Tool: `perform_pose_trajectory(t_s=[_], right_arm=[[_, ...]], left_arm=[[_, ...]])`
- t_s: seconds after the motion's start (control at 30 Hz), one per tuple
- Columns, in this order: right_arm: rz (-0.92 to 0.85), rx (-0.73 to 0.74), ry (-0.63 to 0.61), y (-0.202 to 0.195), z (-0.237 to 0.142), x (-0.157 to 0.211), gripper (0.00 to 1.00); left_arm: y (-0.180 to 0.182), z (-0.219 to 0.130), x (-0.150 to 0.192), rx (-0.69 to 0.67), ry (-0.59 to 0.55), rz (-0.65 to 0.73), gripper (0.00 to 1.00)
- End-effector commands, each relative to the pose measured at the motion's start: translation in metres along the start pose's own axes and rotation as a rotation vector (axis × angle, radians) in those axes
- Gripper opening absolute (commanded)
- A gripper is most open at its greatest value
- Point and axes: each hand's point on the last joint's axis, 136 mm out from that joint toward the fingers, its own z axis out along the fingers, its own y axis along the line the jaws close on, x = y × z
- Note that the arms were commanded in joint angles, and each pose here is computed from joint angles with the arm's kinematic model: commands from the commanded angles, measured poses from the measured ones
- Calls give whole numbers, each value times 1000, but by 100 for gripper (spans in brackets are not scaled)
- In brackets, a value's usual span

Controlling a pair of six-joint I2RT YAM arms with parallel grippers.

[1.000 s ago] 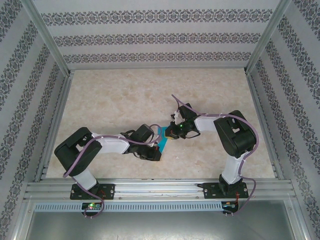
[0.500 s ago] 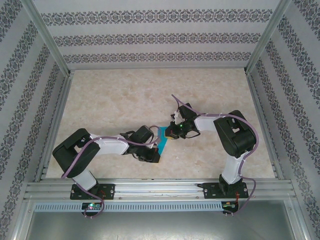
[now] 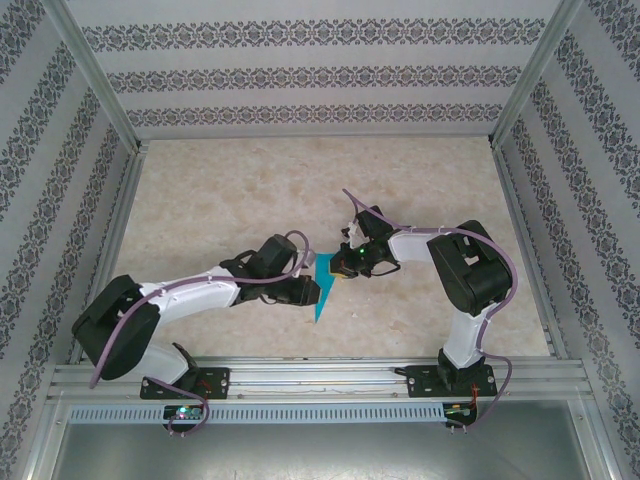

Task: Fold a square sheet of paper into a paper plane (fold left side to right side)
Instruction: Fold the wing for the fifth time at the center of the table.

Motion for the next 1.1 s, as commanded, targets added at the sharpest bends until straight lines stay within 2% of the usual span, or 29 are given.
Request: perform_pose_trajectory(t_s=[0.0, 0.2, 0.37, 0.57, 0.77, 0.9, 1.07], right_arm=[[47, 163, -3, -38, 6, 6, 0], [41, 157, -6, -33, 6, 5, 0], [38, 153, -6, -31, 6, 6, 0], [23, 139, -24, -22, 3, 3, 0], [-60, 71, -104, 16, -19, -18, 0], [-122, 26, -176, 43, -42, -32, 0], [-141, 27, -227, 46, -57, -26, 0]], left_arm=[[2, -9, -24, 0, -91, -17, 16], [-9, 15, -30, 89, -26, -30, 7], [-4, 39, -32, 91, 16, -44, 4], [24, 59, -27, -15, 65, -82, 0], [55, 67, -8, -131, 114, -131, 0], [64, 69, 0, -153, 131, -145, 0], [66, 68, 1, -161, 132, -145, 0]])
